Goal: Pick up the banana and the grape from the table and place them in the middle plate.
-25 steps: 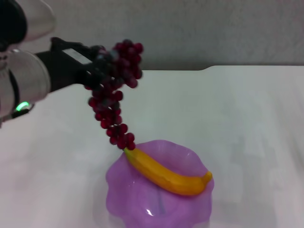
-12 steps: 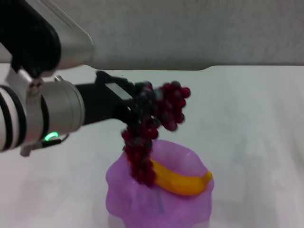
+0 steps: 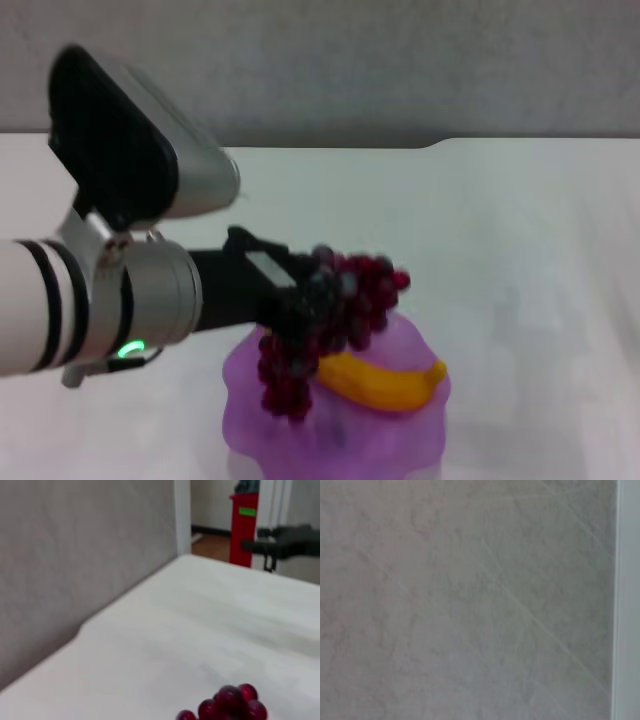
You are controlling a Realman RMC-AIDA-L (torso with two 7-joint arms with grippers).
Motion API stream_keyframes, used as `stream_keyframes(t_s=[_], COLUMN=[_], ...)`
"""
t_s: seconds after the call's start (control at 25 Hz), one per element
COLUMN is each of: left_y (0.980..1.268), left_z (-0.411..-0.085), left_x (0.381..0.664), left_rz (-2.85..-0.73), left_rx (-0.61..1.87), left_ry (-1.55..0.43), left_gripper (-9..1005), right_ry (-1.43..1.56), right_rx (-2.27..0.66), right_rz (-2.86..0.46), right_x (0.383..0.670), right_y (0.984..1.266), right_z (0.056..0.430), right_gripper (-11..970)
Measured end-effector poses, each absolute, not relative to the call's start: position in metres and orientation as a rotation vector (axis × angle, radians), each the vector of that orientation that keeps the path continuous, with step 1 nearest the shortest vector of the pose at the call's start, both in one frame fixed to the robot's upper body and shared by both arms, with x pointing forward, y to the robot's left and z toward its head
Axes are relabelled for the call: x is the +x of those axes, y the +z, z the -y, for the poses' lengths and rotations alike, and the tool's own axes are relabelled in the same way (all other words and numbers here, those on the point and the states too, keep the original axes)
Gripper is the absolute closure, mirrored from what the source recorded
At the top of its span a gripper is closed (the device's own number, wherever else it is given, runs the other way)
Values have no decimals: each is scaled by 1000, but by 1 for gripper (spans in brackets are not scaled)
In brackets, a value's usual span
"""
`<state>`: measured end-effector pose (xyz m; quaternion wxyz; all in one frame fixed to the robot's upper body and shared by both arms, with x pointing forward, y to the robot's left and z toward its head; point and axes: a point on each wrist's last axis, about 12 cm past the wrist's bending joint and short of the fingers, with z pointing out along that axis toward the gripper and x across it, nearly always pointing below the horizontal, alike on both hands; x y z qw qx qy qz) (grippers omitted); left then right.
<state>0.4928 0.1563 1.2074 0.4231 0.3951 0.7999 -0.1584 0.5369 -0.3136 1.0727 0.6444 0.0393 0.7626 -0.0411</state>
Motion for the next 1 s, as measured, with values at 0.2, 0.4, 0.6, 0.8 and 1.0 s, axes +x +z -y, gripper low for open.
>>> stream_keyframes(t_s=[0.2, 0.4, 0.6, 0.8, 1.0], left_y=[1188, 1169, 1146, 1129, 1121], left_z=[-154, -149, -148, -146, -147], left_x=[493, 495, 502, 511, 515], left_rz=[-2055, -2088, -2141, -2177, -2186], left_rx=[1031, 1092, 1143, 1171, 1174], left_ry=[-456, -520, -535, -584, -589], left_gripper=[781, 784, 786, 787, 788], right_ry=[-95, -93, -90, -90, -89], right_rx=[91, 89, 86, 85, 85], right_rz=[-1737, -1737, -1736, -1735, -1735], right_x=[537, 537, 538, 538, 538], right_y=[1073, 1073, 1073, 1073, 1074], right_z=[314, 314, 312, 312, 312], right_gripper=[333, 333, 334, 334, 334])
